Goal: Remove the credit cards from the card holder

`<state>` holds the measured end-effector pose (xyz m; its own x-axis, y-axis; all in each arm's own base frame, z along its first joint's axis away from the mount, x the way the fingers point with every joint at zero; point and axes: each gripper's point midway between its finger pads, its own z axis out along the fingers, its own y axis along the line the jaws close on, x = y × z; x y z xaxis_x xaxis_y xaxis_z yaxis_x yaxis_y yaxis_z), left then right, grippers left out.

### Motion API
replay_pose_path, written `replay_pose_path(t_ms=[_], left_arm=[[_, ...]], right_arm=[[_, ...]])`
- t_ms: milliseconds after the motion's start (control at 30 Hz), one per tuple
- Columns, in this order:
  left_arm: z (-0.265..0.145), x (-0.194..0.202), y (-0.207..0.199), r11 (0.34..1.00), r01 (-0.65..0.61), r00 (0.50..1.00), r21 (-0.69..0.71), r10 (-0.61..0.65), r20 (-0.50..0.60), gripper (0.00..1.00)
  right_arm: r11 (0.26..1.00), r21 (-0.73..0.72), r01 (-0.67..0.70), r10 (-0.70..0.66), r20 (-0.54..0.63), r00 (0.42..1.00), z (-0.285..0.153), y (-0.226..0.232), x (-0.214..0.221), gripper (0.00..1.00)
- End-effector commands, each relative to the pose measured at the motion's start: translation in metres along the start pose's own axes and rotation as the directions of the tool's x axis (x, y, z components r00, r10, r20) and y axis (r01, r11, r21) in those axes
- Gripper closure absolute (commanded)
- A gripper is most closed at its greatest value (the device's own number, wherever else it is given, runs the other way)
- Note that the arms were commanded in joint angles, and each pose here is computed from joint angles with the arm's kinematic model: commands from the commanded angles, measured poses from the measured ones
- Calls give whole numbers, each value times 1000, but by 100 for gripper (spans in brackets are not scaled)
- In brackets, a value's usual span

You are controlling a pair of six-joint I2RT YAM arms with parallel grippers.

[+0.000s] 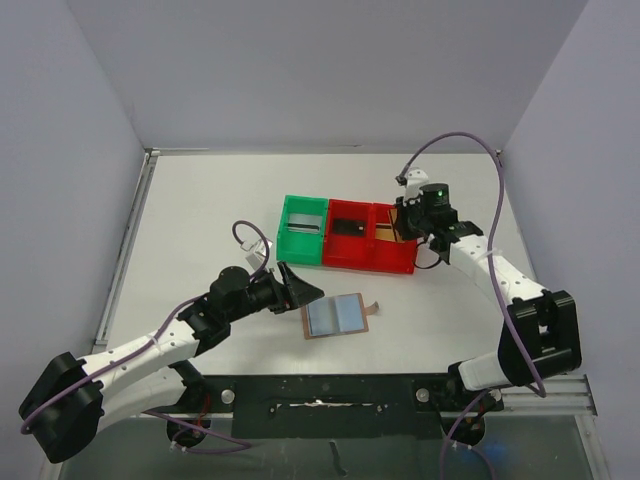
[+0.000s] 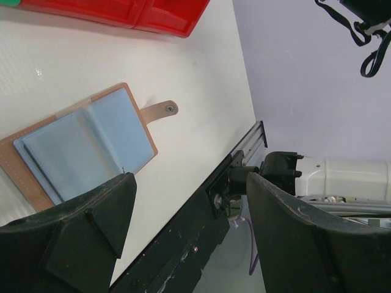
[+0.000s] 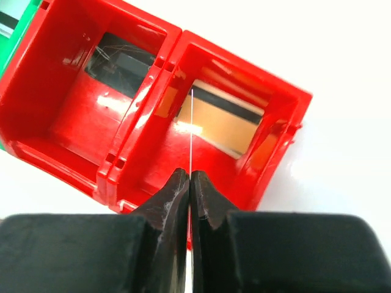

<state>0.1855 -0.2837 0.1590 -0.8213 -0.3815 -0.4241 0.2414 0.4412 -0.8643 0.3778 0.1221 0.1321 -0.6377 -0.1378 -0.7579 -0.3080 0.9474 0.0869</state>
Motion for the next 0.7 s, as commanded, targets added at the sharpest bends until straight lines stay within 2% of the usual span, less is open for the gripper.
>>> replay_pose_path(t_ms=[0, 67, 133, 400, 500, 667], left_arm=[[-2, -6, -11, 999, -9, 1000, 39, 8, 14, 29], [-2, -6, -10, 999, -10, 1000, 36, 10, 13, 29], [-3, -6, -10, 999, -13, 1000, 34, 12, 13, 29], [-5, -9, -11, 999, -25, 1000, 32, 24, 18, 29], [-6, -11, -11, 999, -37, 999, 23, 37, 19, 29], [-8, -13, -9, 999, -38, 999, 14, 38, 25, 29]], right_arm=[[908, 34, 417, -413, 224, 883, -16, -2, -46, 100], [829, 34, 558, -552, 215, 806, -15, 1, -40, 100], [785, 59, 617, -615, 197, 764, -12, -4, -39, 100], [690, -39, 723, -718, 94, 690, 6, -14, -20, 100], [644, -79, 761, -755, 93, 649, 10, -12, -16, 100], [597, -62, 800, -793, 108, 600, 17, -14, -24, 100]])
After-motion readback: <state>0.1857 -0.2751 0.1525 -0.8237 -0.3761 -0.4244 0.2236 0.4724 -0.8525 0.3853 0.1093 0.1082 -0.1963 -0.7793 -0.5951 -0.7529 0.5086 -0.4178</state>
